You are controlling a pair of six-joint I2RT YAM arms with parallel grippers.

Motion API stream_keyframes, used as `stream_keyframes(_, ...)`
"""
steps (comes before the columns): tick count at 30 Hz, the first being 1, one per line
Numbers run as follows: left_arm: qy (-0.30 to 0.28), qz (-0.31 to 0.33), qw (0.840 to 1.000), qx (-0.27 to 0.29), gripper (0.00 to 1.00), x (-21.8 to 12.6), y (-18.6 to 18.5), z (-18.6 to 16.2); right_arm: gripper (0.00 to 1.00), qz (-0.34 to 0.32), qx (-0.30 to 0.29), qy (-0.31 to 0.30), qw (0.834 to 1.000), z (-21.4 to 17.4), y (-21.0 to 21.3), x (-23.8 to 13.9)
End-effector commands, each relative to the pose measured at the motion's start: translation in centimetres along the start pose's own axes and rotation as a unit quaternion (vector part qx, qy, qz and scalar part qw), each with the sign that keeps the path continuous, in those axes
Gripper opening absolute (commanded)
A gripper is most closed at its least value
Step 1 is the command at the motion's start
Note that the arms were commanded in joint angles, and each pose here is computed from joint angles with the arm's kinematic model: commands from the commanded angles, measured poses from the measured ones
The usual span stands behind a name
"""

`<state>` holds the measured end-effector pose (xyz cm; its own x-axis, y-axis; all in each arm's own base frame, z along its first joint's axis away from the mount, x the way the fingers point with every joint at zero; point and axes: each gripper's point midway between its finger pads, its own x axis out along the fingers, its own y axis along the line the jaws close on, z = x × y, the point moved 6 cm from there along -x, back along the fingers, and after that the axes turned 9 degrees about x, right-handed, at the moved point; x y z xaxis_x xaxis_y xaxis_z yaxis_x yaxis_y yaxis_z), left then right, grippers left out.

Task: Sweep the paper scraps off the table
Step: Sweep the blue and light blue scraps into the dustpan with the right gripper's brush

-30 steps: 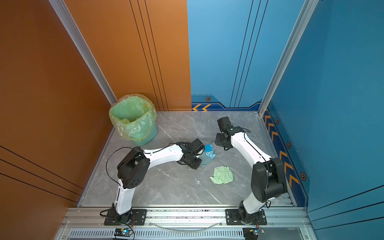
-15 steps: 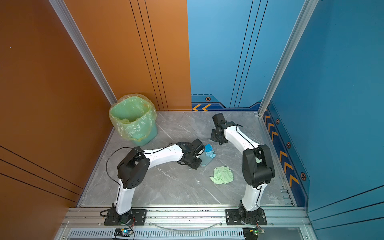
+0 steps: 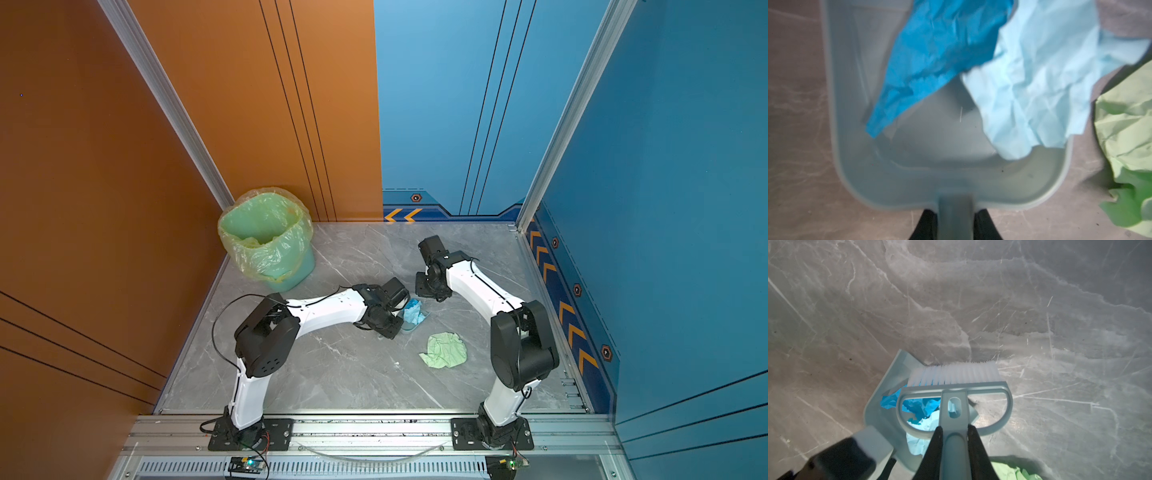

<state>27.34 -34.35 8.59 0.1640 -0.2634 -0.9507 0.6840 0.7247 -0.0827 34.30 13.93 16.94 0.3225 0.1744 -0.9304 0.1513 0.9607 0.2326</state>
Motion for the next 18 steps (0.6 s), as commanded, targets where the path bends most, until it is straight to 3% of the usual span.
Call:
stream_keyframes(1, 0.022, -0.003, 1.0, -0.005, 0.0, 0.6, -0.3, -1.0, 0.0, 0.02, 0.001, 0.017, 1.0, -0.8, -0.3, -0.9)
stream_keyframes(7, 0.022, -0.002, 1.0, -0.005, 0.0, 0.6, -0.3, -1.0, 0.0, 0.022, 0.014, 0.018, 1.0, -0.4, -0.8, -1.1)
stream_keyframes(18, 0.019, 0.01, 1.0, -0.008, 0.0, 0.4, 0.1, -1.0, 0.0, 0.01, -0.028, 0.073, 0.997, -2.2, -0.3, 0.1)
